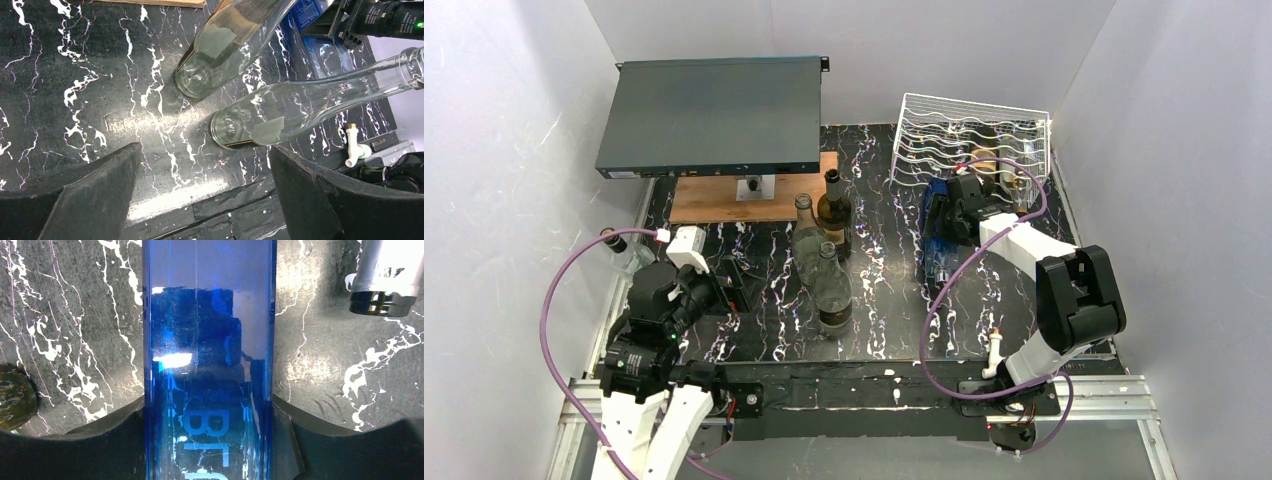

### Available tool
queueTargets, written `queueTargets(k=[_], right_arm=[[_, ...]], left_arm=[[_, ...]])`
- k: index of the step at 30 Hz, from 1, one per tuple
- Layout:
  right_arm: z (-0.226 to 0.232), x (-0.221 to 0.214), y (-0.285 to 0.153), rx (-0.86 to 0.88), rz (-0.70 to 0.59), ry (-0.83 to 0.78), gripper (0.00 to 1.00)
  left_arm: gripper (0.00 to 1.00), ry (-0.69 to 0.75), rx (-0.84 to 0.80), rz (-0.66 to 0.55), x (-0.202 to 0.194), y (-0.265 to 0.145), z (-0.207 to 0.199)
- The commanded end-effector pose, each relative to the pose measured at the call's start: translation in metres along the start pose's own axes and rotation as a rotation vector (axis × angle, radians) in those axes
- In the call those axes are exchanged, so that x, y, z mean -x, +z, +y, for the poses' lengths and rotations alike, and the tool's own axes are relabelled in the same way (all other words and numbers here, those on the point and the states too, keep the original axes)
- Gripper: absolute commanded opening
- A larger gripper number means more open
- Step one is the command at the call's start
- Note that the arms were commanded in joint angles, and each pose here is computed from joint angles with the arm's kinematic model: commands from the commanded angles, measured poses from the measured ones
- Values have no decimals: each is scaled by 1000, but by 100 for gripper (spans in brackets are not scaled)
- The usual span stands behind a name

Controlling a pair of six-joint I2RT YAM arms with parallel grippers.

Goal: Put the wine bottle on the wine rack

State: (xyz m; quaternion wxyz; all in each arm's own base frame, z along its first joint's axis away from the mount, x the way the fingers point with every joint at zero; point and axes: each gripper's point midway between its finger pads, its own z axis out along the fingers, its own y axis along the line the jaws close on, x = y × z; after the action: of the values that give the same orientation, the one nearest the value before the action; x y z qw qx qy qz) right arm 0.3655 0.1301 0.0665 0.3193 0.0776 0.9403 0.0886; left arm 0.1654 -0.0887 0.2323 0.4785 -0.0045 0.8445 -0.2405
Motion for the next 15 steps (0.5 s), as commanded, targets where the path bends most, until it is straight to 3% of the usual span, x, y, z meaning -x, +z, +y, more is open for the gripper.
queueTargets(k=[1,15], right_arm=[[36,95,-42,116,-299,29,1],[28,128,-37,37,-335,7,1]], left_arm=[[99,6,-6,9,-2,0,-1],[99,1,-1,21,-3,2,0]])
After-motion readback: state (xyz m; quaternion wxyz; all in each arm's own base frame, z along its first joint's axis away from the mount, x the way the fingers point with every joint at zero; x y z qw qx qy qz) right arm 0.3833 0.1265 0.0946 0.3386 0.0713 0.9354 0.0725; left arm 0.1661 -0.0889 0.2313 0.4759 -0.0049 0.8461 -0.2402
